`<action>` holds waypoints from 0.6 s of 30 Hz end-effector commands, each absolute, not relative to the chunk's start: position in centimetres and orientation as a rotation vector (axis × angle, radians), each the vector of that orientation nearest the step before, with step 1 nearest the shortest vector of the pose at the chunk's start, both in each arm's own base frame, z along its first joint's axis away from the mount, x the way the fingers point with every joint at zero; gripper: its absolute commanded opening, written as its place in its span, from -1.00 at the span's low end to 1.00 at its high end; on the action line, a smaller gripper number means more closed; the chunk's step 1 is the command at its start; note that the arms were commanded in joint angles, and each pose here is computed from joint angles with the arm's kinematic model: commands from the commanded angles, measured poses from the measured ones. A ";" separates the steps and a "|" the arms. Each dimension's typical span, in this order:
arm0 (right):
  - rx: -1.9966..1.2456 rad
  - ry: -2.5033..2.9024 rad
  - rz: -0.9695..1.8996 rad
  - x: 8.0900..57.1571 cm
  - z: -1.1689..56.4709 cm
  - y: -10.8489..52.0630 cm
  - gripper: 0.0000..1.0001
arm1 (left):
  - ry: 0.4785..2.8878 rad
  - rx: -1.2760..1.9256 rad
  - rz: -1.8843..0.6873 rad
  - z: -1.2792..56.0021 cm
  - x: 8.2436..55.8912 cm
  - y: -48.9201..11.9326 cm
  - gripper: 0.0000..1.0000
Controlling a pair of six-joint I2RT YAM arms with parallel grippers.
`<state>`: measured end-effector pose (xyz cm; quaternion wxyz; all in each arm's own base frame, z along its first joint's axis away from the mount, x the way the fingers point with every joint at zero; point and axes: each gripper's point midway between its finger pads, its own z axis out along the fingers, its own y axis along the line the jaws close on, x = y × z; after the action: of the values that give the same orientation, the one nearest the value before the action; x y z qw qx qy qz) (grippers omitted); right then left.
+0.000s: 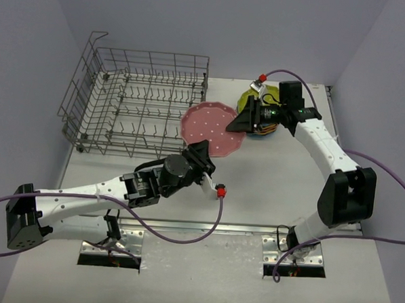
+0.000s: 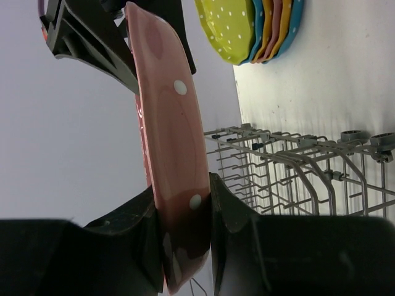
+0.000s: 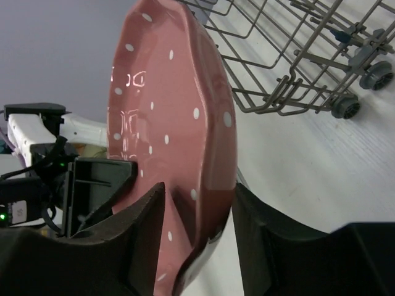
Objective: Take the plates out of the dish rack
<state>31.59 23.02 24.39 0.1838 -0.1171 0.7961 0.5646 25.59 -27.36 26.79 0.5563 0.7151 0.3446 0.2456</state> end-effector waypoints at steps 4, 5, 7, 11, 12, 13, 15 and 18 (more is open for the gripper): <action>-0.406 2.164 1.616 31.4 25.6 22.9 -0.99 | 0.867 1.356 0.603 34.1 26.7 -26.8 -0.40; -0.403 2.161 1.609 31.6 25.7 22.8 -1.00 | 0.883 1.350 0.609 34.0 26.8 -26.6 -0.06; -0.351 2.147 1.568 33.1 26.3 21.5 -1.00 | 0.923 1.317 0.614 34.0 27.1 -26.0 0.67; -0.181 2.124 1.412 37.6 26.9 17.2 -1.00 | 1.072 1.192 0.577 34.7 28.5 -24.0 1.00; -0.144 2.118 1.363 38.6 27.1 16.2 -1.00 | 1.110 1.160 0.566 35.0 28.9 -23.5 1.00; -0.067 2.104 1.276 40.4 27.3 13.8 -1.00 | 1.169 1.114 0.558 35.4 29.8 -22.6 1.00; 0.005 2.079 1.155 42.5 27.7 10.8 -1.00 | 1.249 1.035 0.534 35.9 30.8 -21.5 1.00; 0.049 2.053 0.930 45.4 27.7 7.3 -1.00 | 1.358 0.943 0.503 36.3 32.4 -19.7 1.00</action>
<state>40.99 11.71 23.15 0.2984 0.0328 0.8370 0.4575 31.00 -22.23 33.70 0.6216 0.5229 0.5239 0.2563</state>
